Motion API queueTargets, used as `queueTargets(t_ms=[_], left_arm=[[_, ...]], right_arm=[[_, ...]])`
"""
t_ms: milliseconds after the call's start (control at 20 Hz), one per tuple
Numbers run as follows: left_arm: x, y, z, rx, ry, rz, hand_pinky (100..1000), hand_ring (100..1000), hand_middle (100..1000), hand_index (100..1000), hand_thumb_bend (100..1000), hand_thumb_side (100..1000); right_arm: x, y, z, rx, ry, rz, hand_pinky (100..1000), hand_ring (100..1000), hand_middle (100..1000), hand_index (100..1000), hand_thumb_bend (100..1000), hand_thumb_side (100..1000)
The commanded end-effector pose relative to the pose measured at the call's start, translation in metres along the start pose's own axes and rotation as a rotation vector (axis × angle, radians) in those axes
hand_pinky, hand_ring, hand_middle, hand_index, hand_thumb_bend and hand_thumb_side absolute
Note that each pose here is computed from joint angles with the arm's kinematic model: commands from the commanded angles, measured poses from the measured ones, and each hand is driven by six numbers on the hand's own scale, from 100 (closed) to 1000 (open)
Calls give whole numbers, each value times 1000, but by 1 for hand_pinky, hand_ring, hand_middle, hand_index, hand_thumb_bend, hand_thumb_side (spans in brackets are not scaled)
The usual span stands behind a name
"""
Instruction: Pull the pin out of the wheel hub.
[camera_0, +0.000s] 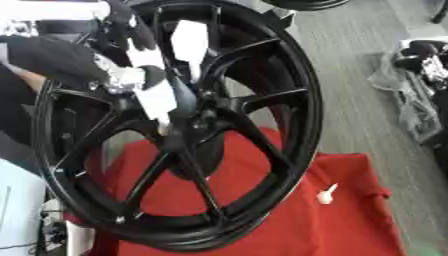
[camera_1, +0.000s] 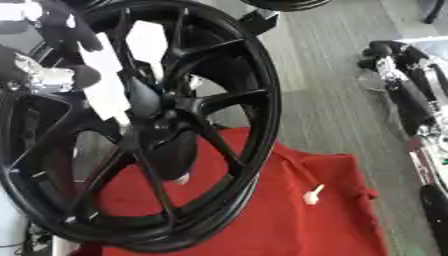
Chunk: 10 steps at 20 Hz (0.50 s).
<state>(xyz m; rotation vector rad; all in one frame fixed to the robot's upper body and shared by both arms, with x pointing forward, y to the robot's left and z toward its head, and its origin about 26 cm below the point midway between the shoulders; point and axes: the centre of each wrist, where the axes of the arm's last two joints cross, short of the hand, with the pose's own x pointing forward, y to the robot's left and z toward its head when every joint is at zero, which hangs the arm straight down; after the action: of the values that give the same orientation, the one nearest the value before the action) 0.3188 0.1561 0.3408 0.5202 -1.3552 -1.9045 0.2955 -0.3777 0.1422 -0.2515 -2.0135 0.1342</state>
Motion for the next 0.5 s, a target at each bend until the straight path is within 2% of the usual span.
queueTargets(t_ms=[50,350,450,500], left_arm=[[-1,7,0,-89,91,49,751,722,672,794,338,775],[-2,6,-2,-90,98,17,747,685,650,783,352,761],[-1,7,-1,-85,99,5,710,623,647,783,360,750],[-1,7,-1,-81,100,-1,710,623,647,783,360,750]], right_arm=[[8,-4,-4,10,-26,26,884,691,672,729,100,533],[8,-3,-4,15,-23,29,884,692,672,729,100,536],[7,-4,-3,17,-20,32,883,692,673,729,100,548],[7,-4,-3,17,-18,33,883,692,673,729,100,548]])
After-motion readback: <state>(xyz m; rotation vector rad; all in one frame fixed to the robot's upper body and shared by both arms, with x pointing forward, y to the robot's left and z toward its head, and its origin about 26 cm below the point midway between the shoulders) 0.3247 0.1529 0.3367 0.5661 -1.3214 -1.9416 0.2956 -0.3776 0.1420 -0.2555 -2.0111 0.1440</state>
